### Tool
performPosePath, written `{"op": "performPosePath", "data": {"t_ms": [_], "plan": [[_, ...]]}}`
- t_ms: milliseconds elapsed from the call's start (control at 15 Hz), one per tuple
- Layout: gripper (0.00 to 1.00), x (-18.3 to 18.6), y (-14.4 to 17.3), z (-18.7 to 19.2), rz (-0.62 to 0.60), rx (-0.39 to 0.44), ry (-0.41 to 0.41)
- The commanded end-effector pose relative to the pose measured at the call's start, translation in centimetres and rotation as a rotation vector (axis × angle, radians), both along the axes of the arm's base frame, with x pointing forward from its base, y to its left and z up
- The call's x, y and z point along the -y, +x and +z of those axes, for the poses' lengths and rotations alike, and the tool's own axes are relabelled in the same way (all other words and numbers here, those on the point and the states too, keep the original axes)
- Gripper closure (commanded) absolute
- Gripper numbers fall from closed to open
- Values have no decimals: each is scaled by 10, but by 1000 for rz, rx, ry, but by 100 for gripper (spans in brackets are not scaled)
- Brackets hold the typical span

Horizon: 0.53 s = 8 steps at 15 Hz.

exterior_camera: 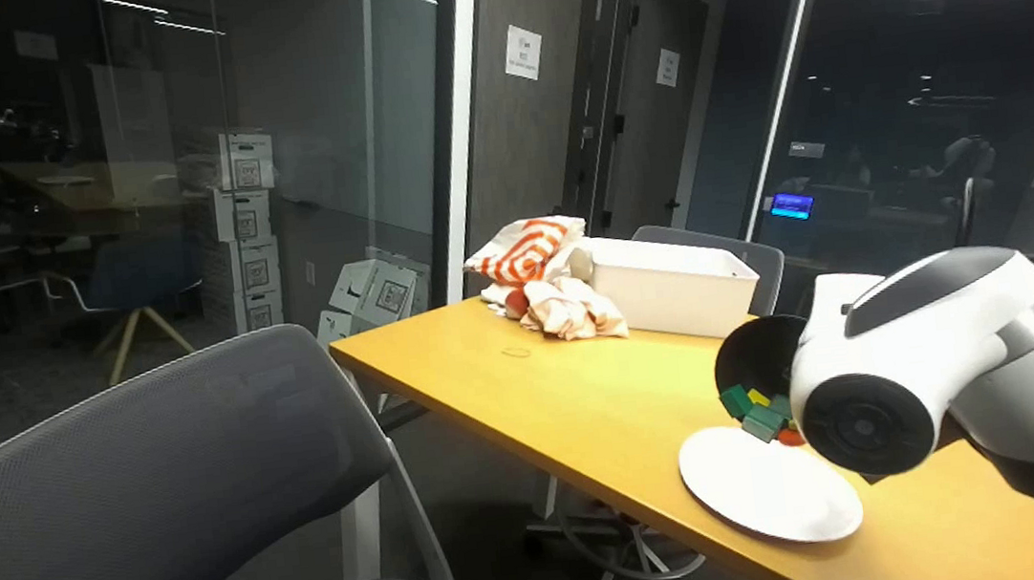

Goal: Pour the contents from the bowl onto the white plate

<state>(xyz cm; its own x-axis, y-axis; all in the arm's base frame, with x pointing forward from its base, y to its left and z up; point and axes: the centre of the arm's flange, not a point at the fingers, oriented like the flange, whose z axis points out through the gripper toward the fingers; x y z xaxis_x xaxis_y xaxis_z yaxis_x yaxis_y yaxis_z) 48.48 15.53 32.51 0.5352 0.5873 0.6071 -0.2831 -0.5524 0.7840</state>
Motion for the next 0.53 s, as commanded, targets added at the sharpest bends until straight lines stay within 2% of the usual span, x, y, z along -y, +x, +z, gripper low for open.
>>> {"op": "performPosePath", "data": {"t_ms": [0, 200, 467], "plan": [[95, -6, -7, 7, 98, 138, -21], [95, -10, 2, 13, 186, 231, -58], [95, 13, 13, 9, 202, 294, -136]]}}
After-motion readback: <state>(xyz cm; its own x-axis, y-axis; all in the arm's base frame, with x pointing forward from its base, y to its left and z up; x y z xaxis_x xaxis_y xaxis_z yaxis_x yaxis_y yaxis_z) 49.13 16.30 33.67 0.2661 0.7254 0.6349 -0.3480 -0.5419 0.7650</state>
